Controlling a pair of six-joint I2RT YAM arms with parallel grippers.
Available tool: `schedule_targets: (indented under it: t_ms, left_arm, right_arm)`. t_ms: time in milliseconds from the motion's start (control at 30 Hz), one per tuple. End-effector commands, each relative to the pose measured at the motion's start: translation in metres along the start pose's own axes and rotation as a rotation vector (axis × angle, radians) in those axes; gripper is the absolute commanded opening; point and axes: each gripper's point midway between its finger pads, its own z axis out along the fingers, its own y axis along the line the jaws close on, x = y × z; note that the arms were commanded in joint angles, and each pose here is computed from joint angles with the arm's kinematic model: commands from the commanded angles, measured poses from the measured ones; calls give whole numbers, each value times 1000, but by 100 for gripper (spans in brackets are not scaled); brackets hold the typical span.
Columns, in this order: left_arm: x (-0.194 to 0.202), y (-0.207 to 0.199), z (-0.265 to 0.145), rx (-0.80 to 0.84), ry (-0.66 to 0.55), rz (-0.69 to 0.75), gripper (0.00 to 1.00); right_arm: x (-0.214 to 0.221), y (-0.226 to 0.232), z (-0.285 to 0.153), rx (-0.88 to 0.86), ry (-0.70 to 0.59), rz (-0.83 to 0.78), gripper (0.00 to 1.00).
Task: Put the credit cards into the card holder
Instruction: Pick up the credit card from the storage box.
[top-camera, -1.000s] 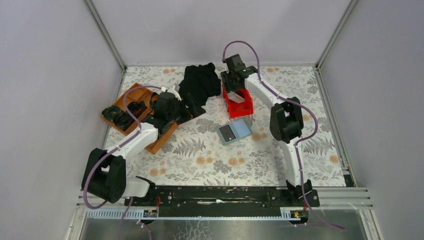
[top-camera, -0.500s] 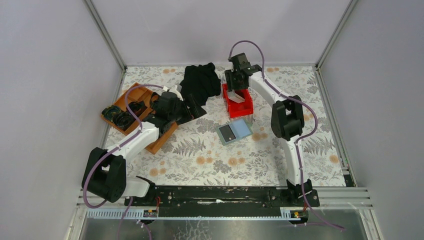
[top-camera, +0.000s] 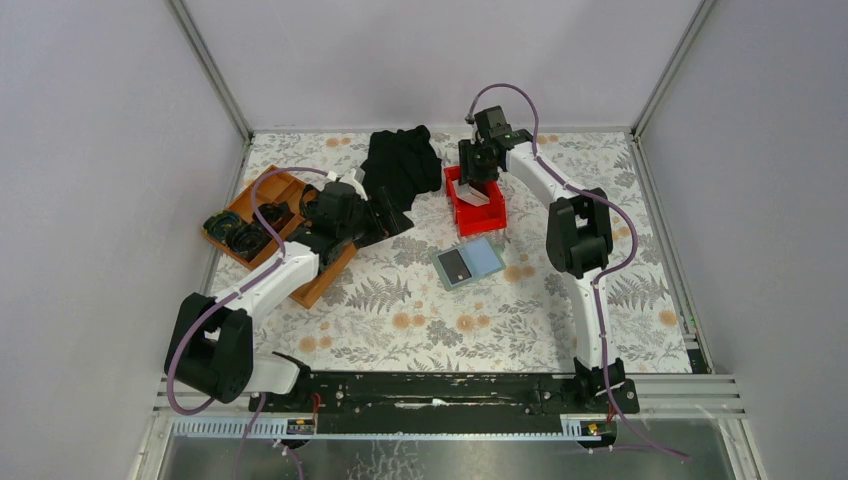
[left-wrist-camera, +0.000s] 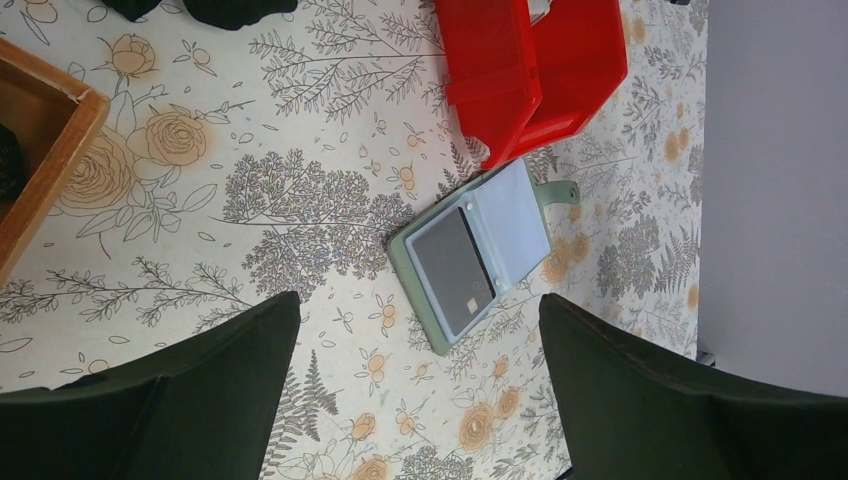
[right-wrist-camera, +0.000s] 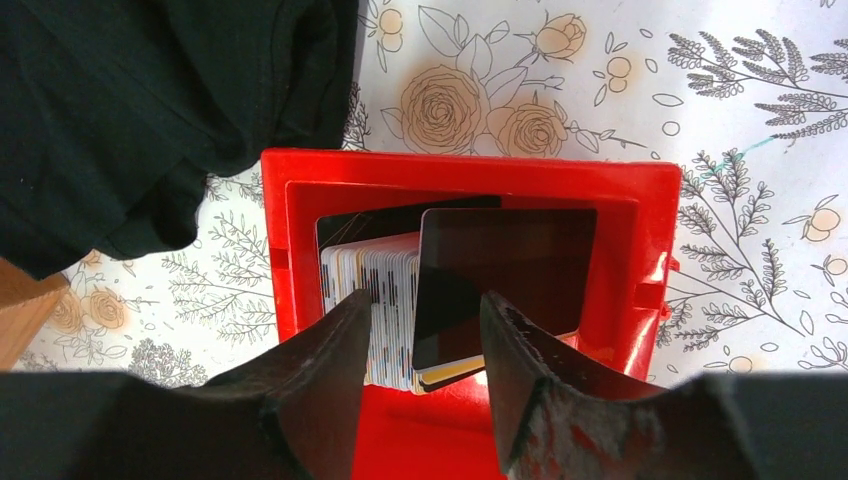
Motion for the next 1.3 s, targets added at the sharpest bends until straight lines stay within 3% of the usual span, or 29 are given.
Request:
schedule_targets:
  t_ms: [0, 200, 1267]
  left_arm:
    - [-6, -11, 2, 26, -7, 21, 96]
    - [-4, -11, 3, 27, -1, 19, 95]
    - [4, -18, 4, 51, 16, 26, 91]
  right_arm:
    - [7, 11, 3, -63, 31, 7, 47]
    - [2, 17, -3, -87, 21, 16, 34]
    - [-18, 33, -36, -135, -27, 44, 33]
